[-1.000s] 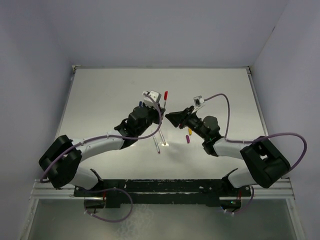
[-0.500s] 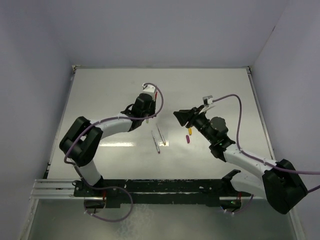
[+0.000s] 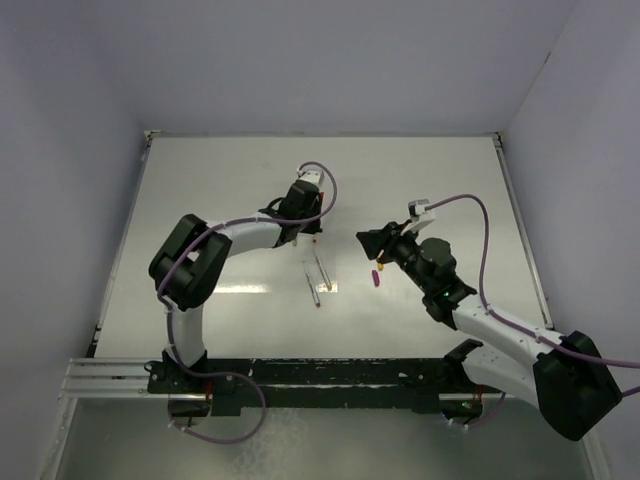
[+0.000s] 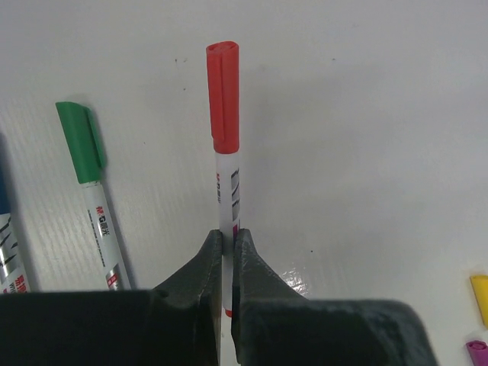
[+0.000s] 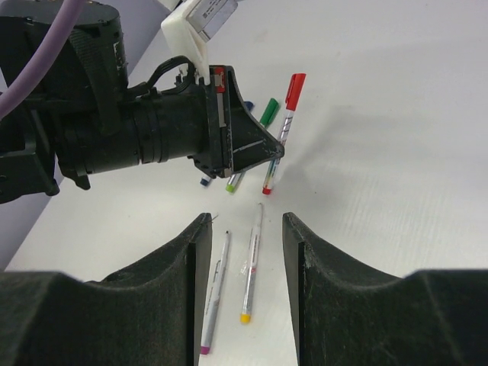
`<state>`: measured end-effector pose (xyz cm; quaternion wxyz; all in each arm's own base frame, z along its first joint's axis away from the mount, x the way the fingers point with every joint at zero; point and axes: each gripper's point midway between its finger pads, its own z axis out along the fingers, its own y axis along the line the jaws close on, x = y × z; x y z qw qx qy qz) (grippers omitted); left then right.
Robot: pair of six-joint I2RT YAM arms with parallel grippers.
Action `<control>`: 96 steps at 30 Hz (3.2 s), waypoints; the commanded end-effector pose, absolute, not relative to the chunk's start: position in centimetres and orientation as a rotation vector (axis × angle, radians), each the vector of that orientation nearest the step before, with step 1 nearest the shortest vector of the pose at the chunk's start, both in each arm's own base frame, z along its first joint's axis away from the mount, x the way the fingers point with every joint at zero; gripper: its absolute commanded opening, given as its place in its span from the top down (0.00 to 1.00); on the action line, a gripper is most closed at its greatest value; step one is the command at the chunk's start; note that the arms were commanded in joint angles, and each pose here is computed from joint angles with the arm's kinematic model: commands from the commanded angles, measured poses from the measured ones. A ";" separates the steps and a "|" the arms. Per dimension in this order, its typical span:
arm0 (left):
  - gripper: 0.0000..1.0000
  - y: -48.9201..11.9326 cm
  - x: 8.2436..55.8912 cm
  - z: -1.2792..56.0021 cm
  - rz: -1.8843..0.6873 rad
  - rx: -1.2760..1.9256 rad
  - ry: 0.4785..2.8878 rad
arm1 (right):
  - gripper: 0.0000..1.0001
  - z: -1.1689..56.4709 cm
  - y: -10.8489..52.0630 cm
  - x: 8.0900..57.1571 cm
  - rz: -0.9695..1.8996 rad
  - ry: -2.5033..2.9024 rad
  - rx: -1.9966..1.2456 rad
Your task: Insert the pens into the pen caps
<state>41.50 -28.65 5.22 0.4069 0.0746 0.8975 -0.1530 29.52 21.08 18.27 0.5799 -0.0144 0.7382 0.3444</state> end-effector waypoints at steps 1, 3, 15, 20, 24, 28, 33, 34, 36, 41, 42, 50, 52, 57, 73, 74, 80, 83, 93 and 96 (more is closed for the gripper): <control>0.94 -29.2 42.9 6.5 -0.426 0.102 2.231 | 0.56 18.3 20.8 29.5 0.787 1.717 -0.029; 0.94 -28.8 43.1 6.1 -0.399 0.084 2.235 | 0.56 18.0 20.8 29.5 0.792 1.724 -0.029; 0.76 -27.7 42.9 3.3 -0.315 0.028 2.310 | 0.56 17.3 21.0 29.5 0.783 1.743 -0.042; 0.73 -27.8 43.1 3.8 -0.326 0.018 2.301 | 0.56 17.2 21.0 29.6 0.782 1.747 -0.042; 0.70 -28.0 43.4 5.1 -0.347 0.018 2.276 | 0.56 17.3 21.2 29.6 0.785 1.745 -0.049; 0.66 -28.4 43.6 7.8 -0.385 0.029 2.219 | 0.56 17.2 21.0 29.7 0.775 1.746 -0.050; 0.64 -28.1 43.3 12.2 -0.419 0.036 2.137 | 0.56 17.1 20.9 29.9 0.760 1.748 -0.048; 0.64 -27.9 43.0 12.8 -0.422 0.035 2.126 | 0.56 17.1 20.9 30.0 0.756 1.750 -0.048; 0.63 -27.2 41.7 14.0 -0.437 0.042 2.112 | 0.57 17.0 20.5 30.1 0.732 1.759 -0.037; 0.62 -25.9 37.4 12.2 -0.402 0.075 2.186 | 0.57 15.8 17.8 30.9 0.572 1.846 0.106; 0.62 -25.6 36.2 11.3 -0.381 0.092 2.216 | 0.57 15.7 17.3 31.1 0.529 1.867 0.125; 0.60 -26.4 27.5 7.3 -0.303 0.237 2.373 | 0.58 13.0 14.8 30.8 0.363 1.982 0.210; 0.59 -26.5 26.4 7.0 -0.334 0.236 2.390 | 0.58 12.9 14.8 30.7 0.366 1.983 0.212; 0.58 -26.2 25.6 6.8 -0.345 0.220 2.408 | 0.58 12.9 15.0 30.1 0.413 1.966 0.207; 0.57 -27.7 25.6 4.0 -0.323 0.245 2.467 | 0.60 12.3 16.0 29.4 0.500 1.937 0.160; 0.57 -27.7 25.6 3.7 -0.317 0.248 2.473 | 0.60 12.4 16.2 29.4 0.513 1.932 0.156; 0.57 -27.0 25.0 2.3 -0.259 0.285 2.522 | 0.61 12.7 16.8 29.6 0.539 1.930 0.143; 0.57 -25.9 24.3 1.9 -0.202 0.324 2.558 | 0.61 12.9 16.9 29.6 0.547 1.924 0.146; 0.60 -22.5 20.7 0.8 -0.066 0.476 2.712 | 0.61 14.1 16.8 29.5 0.565 1.905 0.160; 0.61 -22.6 20.1 0.3 -0.080 0.510 2.737 | 0.61 14.3 16.8 29.5 0.564 1.907 0.160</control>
